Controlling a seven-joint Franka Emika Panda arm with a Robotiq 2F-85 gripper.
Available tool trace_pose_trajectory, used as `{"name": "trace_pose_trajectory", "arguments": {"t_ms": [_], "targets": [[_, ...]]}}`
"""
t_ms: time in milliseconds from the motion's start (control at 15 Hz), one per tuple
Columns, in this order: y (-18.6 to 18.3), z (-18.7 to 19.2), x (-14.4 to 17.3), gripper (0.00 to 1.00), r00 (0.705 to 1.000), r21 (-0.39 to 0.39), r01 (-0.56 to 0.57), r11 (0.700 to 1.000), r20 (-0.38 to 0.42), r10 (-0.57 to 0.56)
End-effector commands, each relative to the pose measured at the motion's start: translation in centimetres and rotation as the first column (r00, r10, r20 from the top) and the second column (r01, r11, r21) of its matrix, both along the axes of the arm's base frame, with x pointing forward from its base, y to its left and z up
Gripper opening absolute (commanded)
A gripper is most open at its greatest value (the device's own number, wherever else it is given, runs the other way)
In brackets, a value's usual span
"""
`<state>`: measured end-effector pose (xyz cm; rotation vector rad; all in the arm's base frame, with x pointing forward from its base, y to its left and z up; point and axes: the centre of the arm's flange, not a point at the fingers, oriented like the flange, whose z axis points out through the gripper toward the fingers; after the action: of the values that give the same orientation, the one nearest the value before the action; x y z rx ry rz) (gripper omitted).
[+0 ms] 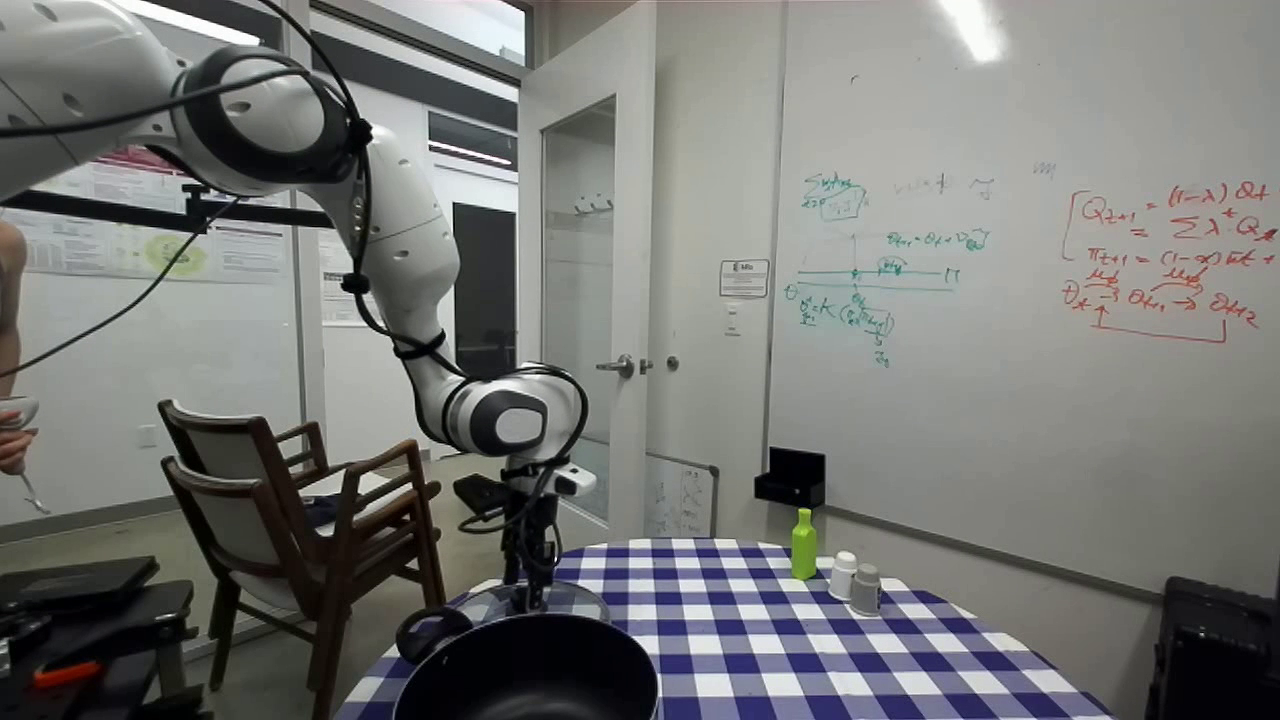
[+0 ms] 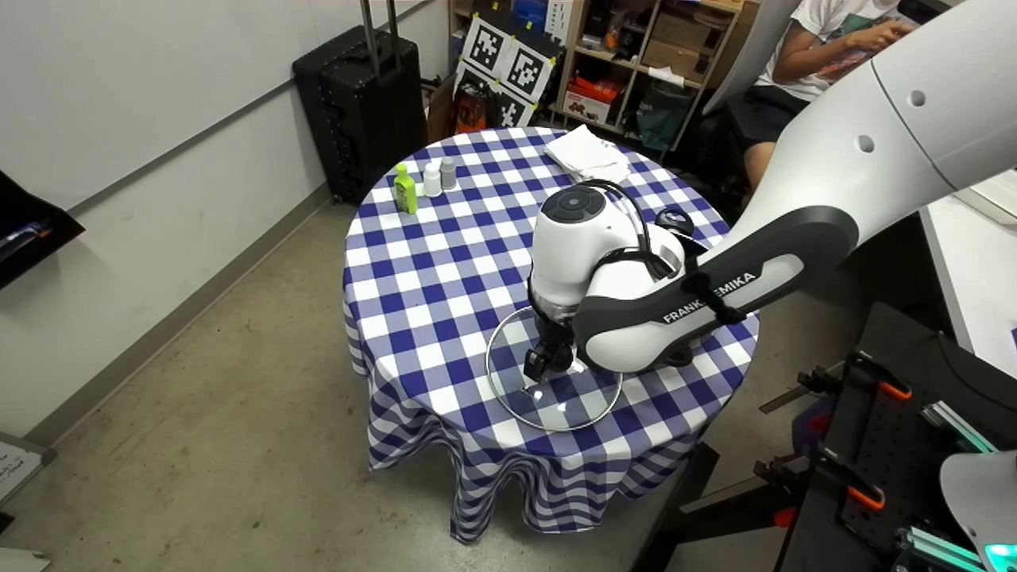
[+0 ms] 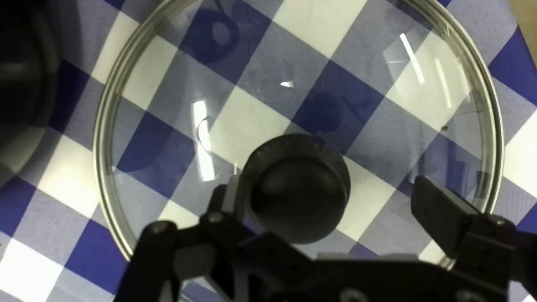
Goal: Put the glass lid on the pot
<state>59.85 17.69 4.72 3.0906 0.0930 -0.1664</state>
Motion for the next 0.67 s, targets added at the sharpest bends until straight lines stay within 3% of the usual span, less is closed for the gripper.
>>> {"name": "trace_pose_trajectory", "arguments": {"t_ms": [0,400,467,600], "targets": [[-0.2,0.2,0.7,1.0,1.0,0.005,-0.018,1.0,0.014,0.018],[-1.3,-0.1,1.0,1.0,1.0,-0.014,-0.006,1.0,0.012,0.007],[-1.4,0.0,1.0,0.95,1.0,-0.014,-0.004,1.0,0.012,0.004],[-1.5,-0.1,1.0,0.71,1.0,-0.012,-0.002,1.0,0.009,0.002]]}}
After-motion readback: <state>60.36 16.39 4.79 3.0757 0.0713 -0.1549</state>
